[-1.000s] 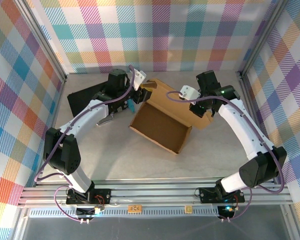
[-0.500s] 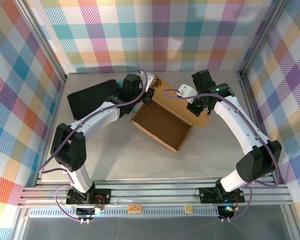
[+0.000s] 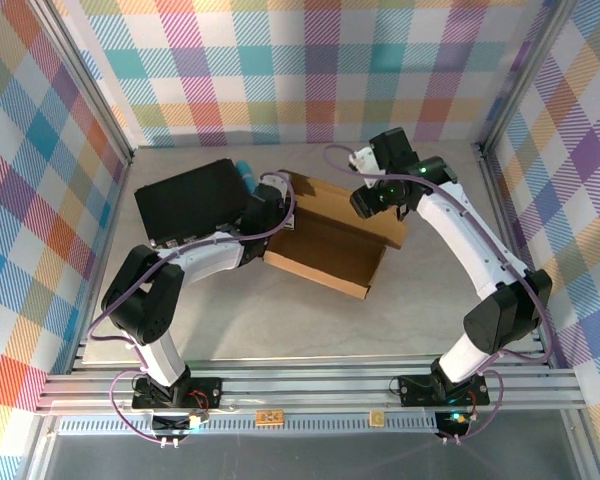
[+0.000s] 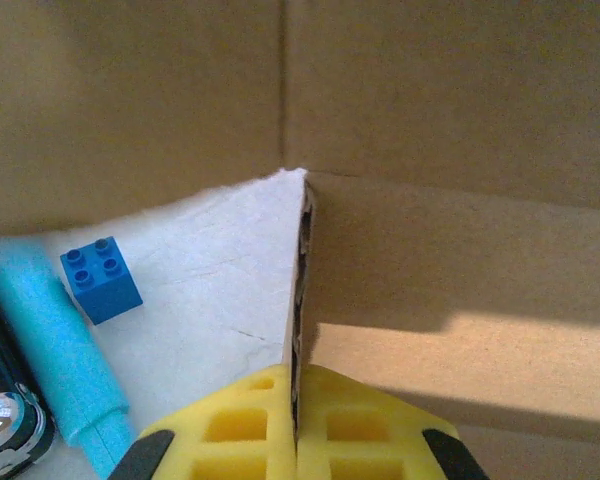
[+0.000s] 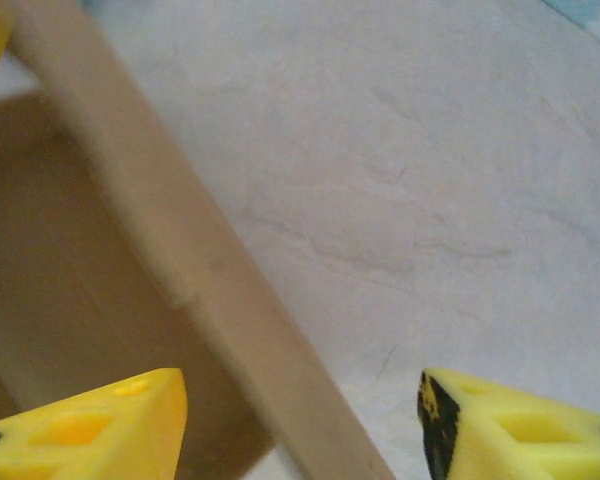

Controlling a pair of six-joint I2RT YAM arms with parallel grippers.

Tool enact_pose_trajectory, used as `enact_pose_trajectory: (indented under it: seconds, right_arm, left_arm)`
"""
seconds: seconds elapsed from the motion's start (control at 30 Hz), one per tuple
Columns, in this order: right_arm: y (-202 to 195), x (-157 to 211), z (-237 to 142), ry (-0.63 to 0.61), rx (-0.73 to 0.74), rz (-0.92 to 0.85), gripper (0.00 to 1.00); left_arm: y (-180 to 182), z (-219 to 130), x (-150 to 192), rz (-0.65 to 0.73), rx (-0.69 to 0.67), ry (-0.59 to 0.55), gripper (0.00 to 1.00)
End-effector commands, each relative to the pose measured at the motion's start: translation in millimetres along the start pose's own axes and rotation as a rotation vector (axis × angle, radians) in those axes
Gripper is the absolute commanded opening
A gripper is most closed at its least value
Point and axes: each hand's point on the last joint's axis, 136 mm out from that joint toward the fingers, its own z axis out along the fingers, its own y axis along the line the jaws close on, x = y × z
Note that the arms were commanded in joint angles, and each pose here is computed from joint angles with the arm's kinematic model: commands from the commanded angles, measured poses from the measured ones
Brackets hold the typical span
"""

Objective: Fold the paper box

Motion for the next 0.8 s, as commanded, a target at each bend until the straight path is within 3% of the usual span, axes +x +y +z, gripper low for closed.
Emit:
enact_pose_trajectory:
  seconds: [0.0, 0.2, 0.4, 0.53, 0.77]
  right_arm:
    - [-28, -14, -36, -0.080, 0.016, 0.289, 0.67]
    - [-72, -12, -63, -0.172, -0.016, 0.567, 0.67]
    - [-111, 41, -48, -0.092, -0.096, 1.057, 0.64]
    - [-119, 45, -31, -0.074, -0.214, 1.323, 0.63]
    - [-93, 36, 28, 0.176, -0.465, 1.576, 0.58]
  left_arm:
    - [0, -13, -24, -0.005, 0.011, -0.105, 0.00]
    - [13, -18, -20, -0.008, -0.055, -0.088, 0.00]
    - [17, -27, -25, -0.015, -0.066, -0.105, 0.00]
    - [16, -31, -21, -0.013, -0.052, -0.105, 0.00]
    - [17, -34, -14, -0.041, -0.042, -0.101, 0.00]
